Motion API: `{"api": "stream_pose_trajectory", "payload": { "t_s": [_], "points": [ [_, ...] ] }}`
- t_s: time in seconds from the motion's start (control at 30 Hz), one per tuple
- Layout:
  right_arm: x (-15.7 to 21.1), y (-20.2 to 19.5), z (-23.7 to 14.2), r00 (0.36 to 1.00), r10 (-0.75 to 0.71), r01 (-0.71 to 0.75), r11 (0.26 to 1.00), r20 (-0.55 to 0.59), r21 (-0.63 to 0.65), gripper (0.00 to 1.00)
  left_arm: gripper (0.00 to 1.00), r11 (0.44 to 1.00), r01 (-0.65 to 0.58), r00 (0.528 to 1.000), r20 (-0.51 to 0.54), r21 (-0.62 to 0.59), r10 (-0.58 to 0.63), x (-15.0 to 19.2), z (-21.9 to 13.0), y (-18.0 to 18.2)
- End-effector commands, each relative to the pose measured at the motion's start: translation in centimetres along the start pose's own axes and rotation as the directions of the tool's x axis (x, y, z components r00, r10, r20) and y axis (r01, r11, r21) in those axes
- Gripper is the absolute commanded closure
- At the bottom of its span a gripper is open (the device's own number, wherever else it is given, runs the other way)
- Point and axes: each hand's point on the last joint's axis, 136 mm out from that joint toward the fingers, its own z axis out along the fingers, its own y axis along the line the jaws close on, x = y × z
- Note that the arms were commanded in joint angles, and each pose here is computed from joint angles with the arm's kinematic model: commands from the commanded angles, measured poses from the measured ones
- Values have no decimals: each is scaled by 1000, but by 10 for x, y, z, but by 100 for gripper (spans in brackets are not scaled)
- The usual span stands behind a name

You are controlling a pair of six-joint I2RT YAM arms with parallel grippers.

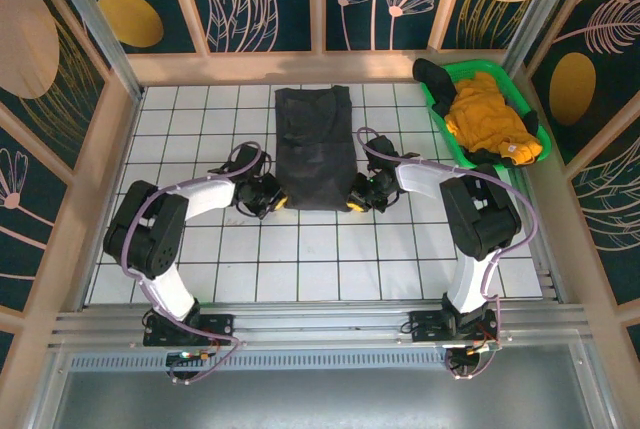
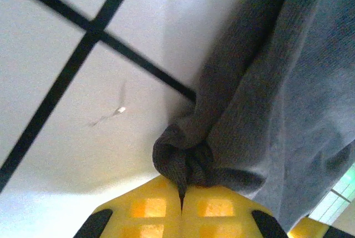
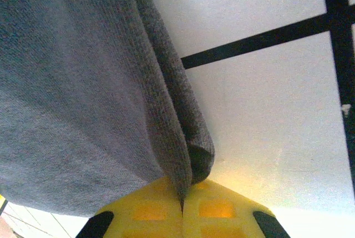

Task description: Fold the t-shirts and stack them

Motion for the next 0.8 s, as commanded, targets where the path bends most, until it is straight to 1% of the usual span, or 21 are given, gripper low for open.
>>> {"api": "stream_pose_trajectory", "payload": {
  "t_s": [0.0,0.1,0.27,0.4,0.5,0.57,0.67,0.77],
  "points": [
    [8,6,-16,998,-53,53,999,26,-5,100,100,999,-32,999,-21,-10,32,14,-14,14],
    [30,3,-19,995,-98,98,995,-11,-15,100,100,998,-57,996,-72,12,57,30,-21,23],
    [87,-7,-23,975,-186,186,982,-123,-9,100,100,994,-104,983,-149,21,106,58,-41,40],
    [130,-17,-32,960,-196,194,981,-200,-29,100,100,990,-140,963,-228,22,141,87,-57,57],
    [154,-19,-44,950,-203,199,979,-235,-44,100,100,987,-159,950,-267,33,162,107,-74,66],
    [159,-18,-56,956,-190,183,982,-225,-49,100,100,984,-160,953,-248,82,176,110,-87,58],
    [151,-5,-78,973,-164,153,985,-161,-83,100,100,962,-153,970,-150,226,190,102,-114,17],
    [132,10,-98,987,-133,124,987,-87,-100,100,100,938,-160,982,-51,306,184,88,-136,-21]
  ]
}}
